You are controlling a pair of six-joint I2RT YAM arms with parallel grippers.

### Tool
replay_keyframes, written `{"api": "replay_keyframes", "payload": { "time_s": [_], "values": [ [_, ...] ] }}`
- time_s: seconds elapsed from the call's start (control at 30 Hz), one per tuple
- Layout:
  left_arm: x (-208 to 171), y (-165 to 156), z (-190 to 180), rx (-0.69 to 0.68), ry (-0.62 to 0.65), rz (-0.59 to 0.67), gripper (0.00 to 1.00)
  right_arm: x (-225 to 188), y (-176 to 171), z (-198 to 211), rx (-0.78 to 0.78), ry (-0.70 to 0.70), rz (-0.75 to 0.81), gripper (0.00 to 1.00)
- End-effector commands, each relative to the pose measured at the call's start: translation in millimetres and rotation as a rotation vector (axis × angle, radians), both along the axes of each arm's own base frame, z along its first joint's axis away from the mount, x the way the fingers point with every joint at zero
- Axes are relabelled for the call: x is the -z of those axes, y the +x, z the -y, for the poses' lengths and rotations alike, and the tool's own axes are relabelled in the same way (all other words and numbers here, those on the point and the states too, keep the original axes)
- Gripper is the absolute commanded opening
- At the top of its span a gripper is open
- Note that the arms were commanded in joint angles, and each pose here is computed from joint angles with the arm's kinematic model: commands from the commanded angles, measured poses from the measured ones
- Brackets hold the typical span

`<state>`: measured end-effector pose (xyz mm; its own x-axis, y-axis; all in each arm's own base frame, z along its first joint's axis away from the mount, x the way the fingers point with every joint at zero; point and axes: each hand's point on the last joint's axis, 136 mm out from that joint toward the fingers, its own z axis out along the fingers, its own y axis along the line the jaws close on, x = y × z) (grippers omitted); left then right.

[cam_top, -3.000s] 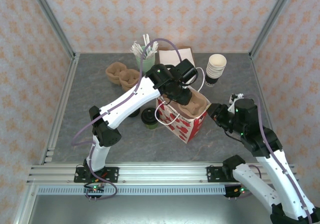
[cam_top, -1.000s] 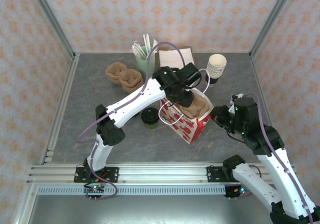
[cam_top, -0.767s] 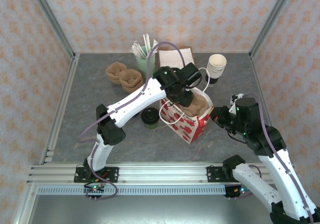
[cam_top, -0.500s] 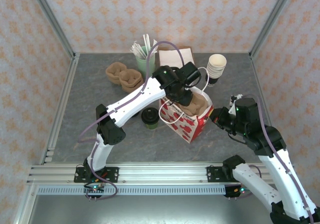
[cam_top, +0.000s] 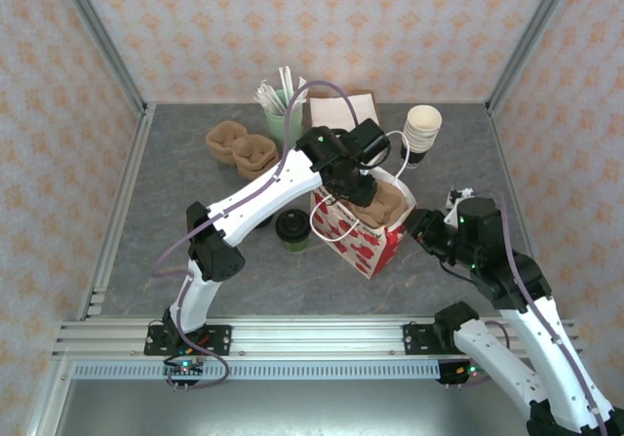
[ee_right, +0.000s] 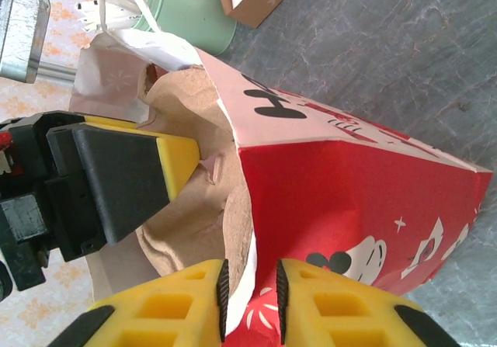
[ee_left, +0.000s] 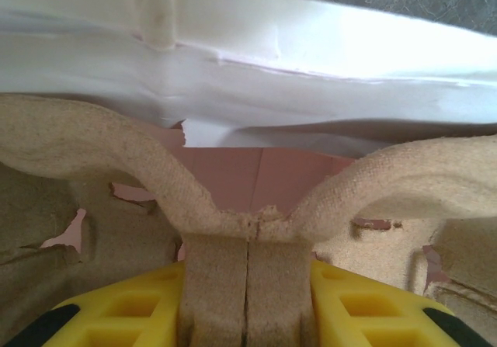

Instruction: Pack the takeout coffee

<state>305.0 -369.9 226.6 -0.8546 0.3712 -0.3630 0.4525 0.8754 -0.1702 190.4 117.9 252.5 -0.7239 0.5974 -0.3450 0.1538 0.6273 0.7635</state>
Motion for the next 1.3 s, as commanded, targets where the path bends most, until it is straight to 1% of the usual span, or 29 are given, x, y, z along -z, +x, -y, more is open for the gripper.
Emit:
{"api": "replay_keyframes", "payload": {
  "time_s": [0.0, 0.13, 0.27, 0.6, 0.77, 1.1, 1.27],
  "values": [
    [-4, 2, -4, -0.009, 0.000, 0.003, 0.37, -4, 9, -1, 0.021, 0.025, 0.036, 0.26],
    [-6, 2, -4, -0.009, -0.001, 0.005, 0.37, -2, 15, -6, 0.021, 0.054, 0.053, 0.25],
    [-6, 2, -4, -0.009, -0.001, 0.006, 0.37, -6, 19, -7, 0.028, 0.072, 0.082, 0.18],
    [-9, 2, -5, -0.006, -0.004, 0.011, 0.37, -3, 23, -10, 0.026, 0.092, 0.097, 0.16],
    [-7, 3, -6, -0.010, 0.007, 0.011, 0.37, -6, 20, -5, 0.036, 0.064, 0.100, 0.00],
    [8, 13, -20, -0.043, 0.097, 0.031, 0.37, -8, 3, 3, 0.015, 0.009, 0.061, 0.00],
    [12, 15, -23, -0.049, 0.116, 0.032, 0.37, -5, -4, 2, -0.014, -0.008, 0.038, 0.00]
  ]
}}
